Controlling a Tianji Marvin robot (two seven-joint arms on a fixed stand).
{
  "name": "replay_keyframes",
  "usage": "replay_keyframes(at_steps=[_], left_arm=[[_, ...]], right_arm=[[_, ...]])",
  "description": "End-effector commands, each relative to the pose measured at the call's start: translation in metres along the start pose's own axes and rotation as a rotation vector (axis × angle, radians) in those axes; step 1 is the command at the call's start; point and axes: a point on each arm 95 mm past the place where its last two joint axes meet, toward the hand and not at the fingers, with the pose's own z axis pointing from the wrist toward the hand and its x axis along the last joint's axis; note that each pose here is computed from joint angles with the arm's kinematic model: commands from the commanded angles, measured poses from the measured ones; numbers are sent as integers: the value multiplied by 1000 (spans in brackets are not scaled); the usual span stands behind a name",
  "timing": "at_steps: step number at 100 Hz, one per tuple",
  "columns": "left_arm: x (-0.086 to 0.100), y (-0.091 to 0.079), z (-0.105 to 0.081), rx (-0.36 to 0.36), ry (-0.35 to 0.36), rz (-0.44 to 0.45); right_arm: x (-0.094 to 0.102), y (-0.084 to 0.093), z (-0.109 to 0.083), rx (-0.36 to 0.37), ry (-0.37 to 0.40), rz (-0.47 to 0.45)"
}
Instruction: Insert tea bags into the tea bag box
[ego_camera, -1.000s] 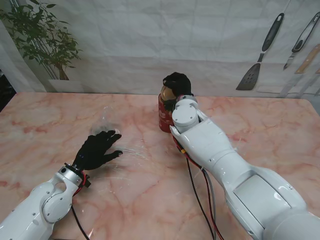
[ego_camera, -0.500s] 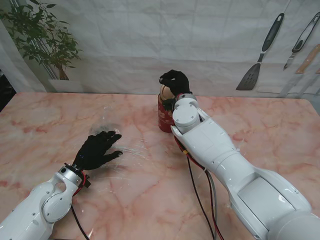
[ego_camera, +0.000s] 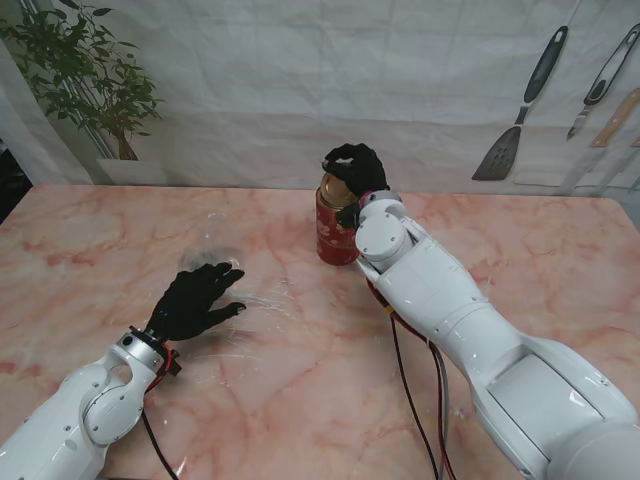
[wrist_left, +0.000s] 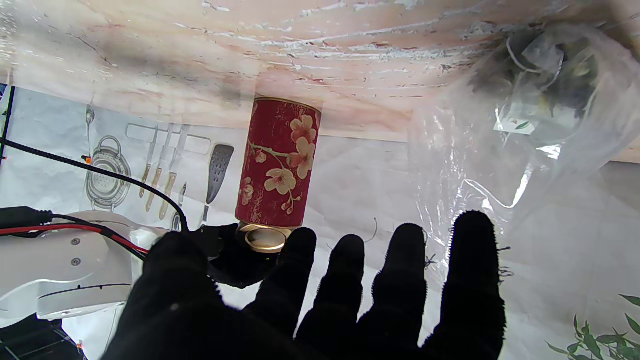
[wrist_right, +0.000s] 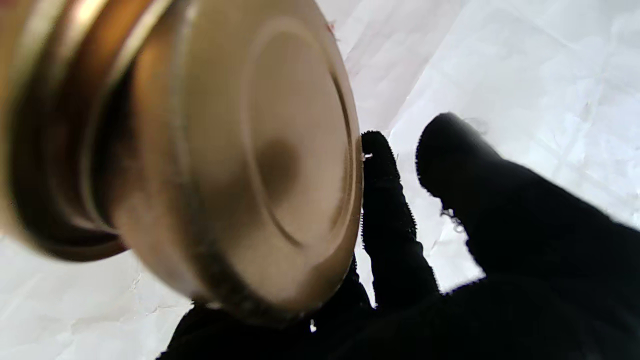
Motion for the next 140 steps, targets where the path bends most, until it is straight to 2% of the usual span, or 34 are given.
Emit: replay_keyframes(at_steps=[1,29,70,88,140], left_arm=[[1,-1,2,-10,7,0],[1,-1,2,-12,9,-2],[1,-1,3,-7,10,-3],[1,-1,3,-7,11,-3],[1,0,3,-10,12,-8]], right_arm=[[-4,3,0,20,4,-32],[-8,11,-2,69,25,-181],[-10,11,-3,73,16,-170],[-12,11,-4,95,16,-192],[-20,17,-6,94,10,-247]])
